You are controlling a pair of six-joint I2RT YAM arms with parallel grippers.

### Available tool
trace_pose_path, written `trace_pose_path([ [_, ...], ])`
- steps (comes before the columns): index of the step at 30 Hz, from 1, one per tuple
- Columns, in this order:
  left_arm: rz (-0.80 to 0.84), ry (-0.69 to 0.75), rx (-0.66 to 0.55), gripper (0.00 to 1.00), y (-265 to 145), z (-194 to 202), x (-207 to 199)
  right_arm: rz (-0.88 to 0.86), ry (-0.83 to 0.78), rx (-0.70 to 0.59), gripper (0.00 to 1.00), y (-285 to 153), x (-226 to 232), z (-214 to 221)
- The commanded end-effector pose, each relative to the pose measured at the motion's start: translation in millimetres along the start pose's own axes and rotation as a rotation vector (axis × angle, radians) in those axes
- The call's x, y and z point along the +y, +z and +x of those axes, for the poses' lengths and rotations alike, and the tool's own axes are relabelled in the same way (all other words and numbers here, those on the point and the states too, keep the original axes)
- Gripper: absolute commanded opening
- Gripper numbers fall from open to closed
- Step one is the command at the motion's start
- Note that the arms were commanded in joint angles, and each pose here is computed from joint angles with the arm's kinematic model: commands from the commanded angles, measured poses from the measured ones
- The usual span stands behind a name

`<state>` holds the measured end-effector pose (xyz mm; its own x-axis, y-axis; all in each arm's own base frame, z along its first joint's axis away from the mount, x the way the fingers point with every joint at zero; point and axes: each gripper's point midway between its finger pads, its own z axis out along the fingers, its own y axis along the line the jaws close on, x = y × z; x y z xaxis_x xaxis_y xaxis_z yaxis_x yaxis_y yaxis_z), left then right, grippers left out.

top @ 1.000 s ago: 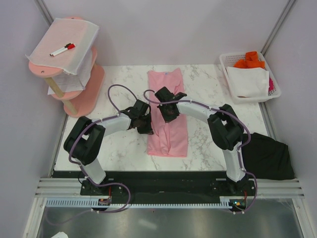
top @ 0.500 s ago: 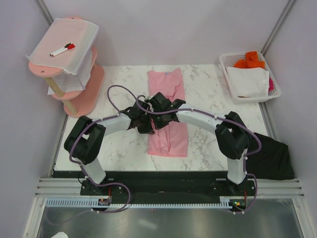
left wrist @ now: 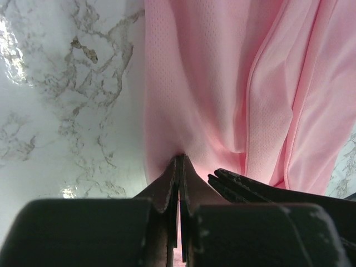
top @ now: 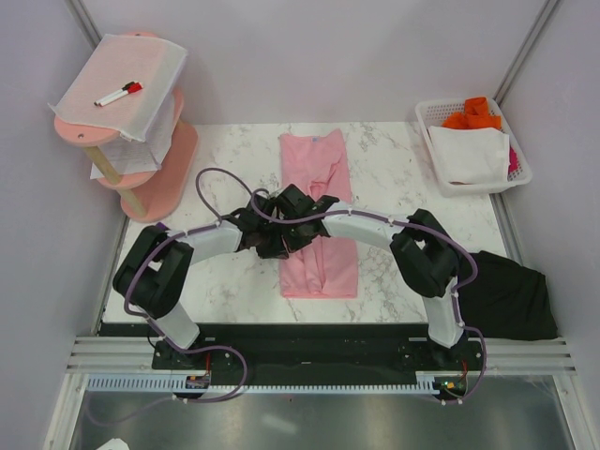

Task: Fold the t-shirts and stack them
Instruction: Rotate the tshirt 90 degrees

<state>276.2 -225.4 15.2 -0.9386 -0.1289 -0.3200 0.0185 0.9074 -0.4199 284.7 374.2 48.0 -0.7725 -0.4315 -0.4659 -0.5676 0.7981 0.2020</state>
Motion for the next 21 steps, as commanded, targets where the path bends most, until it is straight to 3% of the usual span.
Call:
trace_pose_path([
  [1,-0.150,-0.011,0.089,0.02,3.2,34.7,40.3,0.075,-0.013,0.116,0.00,13.1,-10.4,38.6],
  [5,-0.165,-0.020,0.099,0.02,4.0,40.1,45.5,0.200,-0.033,0.119,0.00,5.9,-32.7,38.9],
  [14,-0.177,-0.022,0.092,0.02,1.8,41.9,50.3,0.185,-0.027,0.140,0.00,18.8,-33.4,51.1],
  [21,-0.200,-0.034,0.100,0.02,2.6,47.5,58.9,0.377,-0.037,0.133,0.00,0.1,-70.4,52.3],
])
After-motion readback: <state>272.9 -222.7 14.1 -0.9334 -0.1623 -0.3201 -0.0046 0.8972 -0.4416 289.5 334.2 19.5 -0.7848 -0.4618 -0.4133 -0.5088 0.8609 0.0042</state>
